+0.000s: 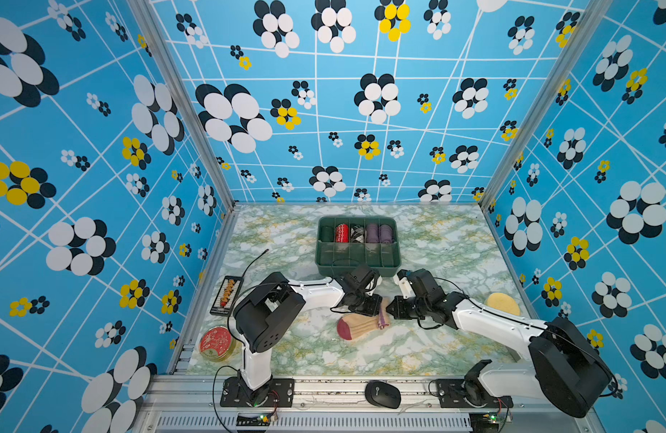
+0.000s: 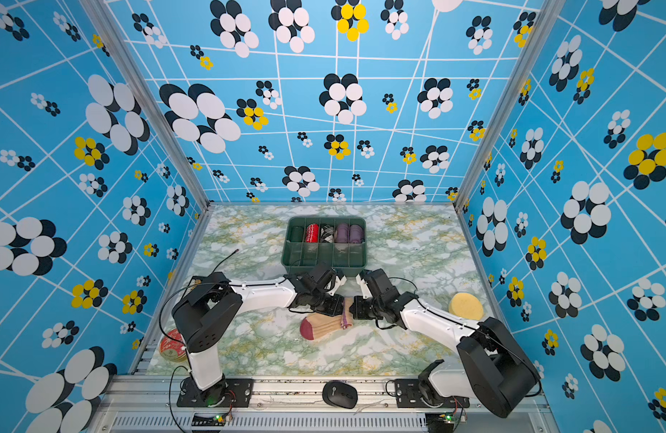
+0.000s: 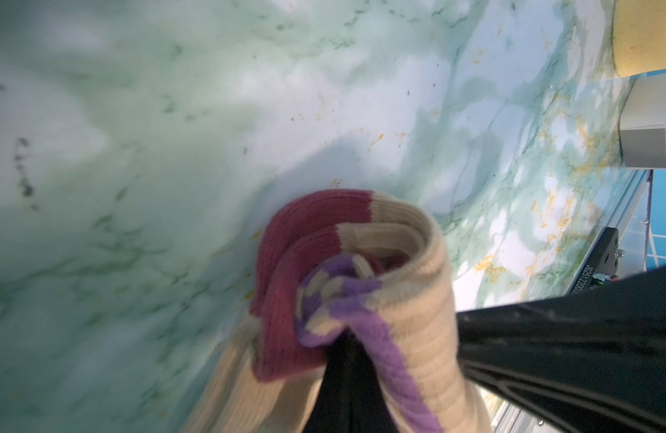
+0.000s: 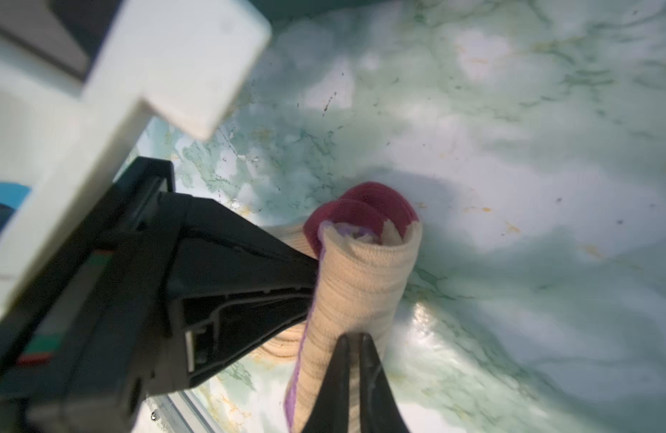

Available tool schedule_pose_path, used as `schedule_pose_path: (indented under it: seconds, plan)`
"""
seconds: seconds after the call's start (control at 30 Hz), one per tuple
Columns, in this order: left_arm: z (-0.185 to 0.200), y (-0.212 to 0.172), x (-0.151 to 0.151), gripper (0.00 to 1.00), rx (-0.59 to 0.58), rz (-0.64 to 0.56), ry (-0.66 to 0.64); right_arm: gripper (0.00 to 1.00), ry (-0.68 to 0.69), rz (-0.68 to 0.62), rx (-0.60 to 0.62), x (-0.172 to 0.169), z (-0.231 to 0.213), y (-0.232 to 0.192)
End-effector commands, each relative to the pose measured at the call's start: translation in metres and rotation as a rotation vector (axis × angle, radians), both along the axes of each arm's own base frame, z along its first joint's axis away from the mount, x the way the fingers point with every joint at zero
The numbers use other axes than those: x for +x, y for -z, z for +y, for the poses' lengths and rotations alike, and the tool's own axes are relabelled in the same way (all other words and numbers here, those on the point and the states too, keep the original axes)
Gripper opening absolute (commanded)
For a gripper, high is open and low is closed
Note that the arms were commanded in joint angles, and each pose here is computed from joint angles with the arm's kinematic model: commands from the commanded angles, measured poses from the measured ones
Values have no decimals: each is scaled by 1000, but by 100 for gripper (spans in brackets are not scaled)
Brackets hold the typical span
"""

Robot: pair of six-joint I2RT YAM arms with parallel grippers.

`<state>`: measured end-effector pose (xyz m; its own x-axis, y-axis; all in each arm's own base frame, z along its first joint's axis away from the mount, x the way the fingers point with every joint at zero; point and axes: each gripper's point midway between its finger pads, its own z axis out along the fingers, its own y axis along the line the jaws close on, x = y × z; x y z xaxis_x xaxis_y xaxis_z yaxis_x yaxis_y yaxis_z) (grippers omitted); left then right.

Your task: Roll the socks

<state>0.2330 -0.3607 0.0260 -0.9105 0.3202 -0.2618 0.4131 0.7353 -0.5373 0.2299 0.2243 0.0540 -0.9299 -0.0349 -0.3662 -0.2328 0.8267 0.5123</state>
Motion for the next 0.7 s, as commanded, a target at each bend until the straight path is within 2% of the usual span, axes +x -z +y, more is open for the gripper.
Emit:
schedule_pose_path:
  seconds: [0.0,0.13,0.33,0.67]
  plan:
    - [33,20,-14,0,137,47,-14,10,-40,-7,22,1,14,-5]
    - [42,25,-17,0,183,51,-11,10,-59,-10,22,1,21,-6]
    - [48,15,-14,1,183,27,-23,10,-76,-10,10,-1,27,-6]
    - [42,22,-15,0,167,49,-17,10,-131,5,-19,-8,44,-1]
